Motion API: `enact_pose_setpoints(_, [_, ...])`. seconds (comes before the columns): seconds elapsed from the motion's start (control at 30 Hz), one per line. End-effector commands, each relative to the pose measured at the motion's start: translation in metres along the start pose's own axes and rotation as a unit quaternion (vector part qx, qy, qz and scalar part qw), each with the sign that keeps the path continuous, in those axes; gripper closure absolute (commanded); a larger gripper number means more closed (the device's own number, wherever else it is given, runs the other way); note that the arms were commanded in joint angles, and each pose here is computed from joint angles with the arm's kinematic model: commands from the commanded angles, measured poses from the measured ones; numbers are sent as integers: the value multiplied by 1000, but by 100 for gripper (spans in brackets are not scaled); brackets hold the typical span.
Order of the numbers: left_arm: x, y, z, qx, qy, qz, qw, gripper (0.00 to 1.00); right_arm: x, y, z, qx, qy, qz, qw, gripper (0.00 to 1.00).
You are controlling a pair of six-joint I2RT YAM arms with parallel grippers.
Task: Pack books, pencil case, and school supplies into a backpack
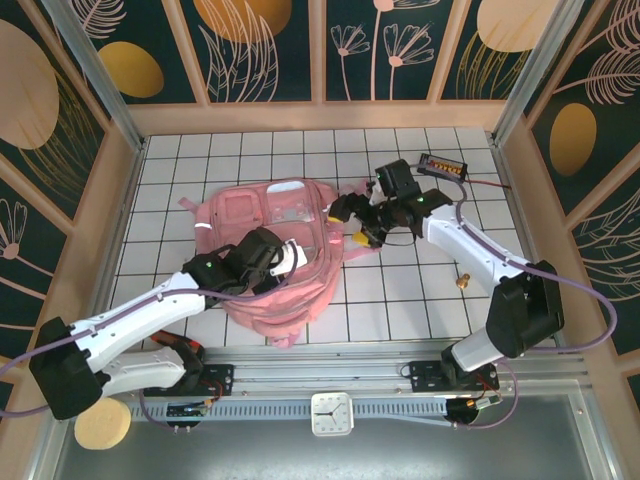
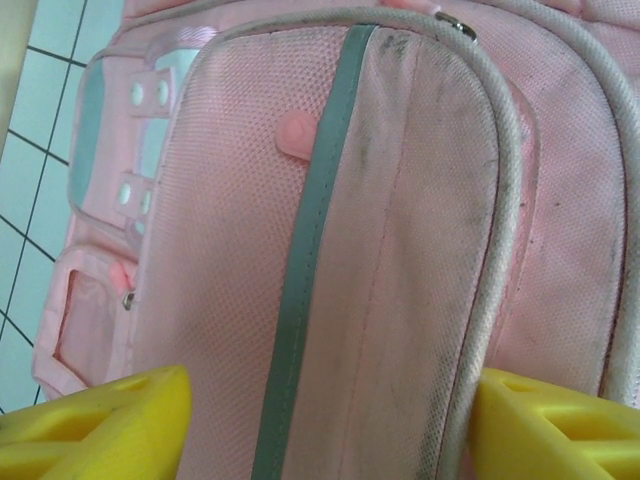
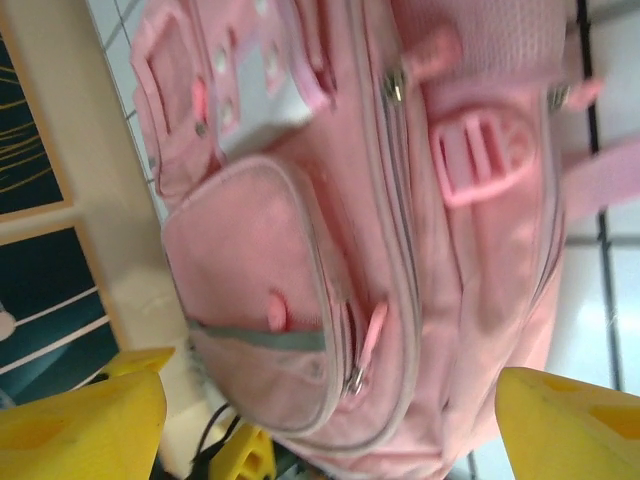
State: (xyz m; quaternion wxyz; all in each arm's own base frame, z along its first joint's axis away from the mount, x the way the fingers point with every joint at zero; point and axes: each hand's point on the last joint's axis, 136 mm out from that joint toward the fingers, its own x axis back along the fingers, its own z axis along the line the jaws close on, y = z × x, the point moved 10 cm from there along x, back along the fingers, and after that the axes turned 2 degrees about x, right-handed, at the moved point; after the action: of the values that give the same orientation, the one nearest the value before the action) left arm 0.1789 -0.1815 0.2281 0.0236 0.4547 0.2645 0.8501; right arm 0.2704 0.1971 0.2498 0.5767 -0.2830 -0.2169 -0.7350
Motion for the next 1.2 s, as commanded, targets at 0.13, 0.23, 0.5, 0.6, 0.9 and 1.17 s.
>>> enact_pose_setpoints(0.13, [9,24,-4,-18,-11,-34,999,28,-7,-10,-1,-95,6,47,994,13])
enact_pose_setpoints(0.23, [7,23,-6,-18,-12,-35,999,27,-9,-12,-2,-92,14,49,994,13])
enact_pose_setpoints(0.5, [-18,15,-10,-20,30,0,999,67,-4,-13,5,-100,27,44,994,14])
enact_pose_setpoints(0.6, [-19,11,-11,-19,28,9,999,100,-2,-16,4,-118,19,42,992,16])
enact_pose_setpoints(0.9, [24,8,1,28,52,-64,996,100,-19,-36,14,-165,44,66,983,33])
enact_pose_setpoints(1.17, [42,-1,3,51,54,-85,994,100,-36,-41,21,-195,61,89,975,46])
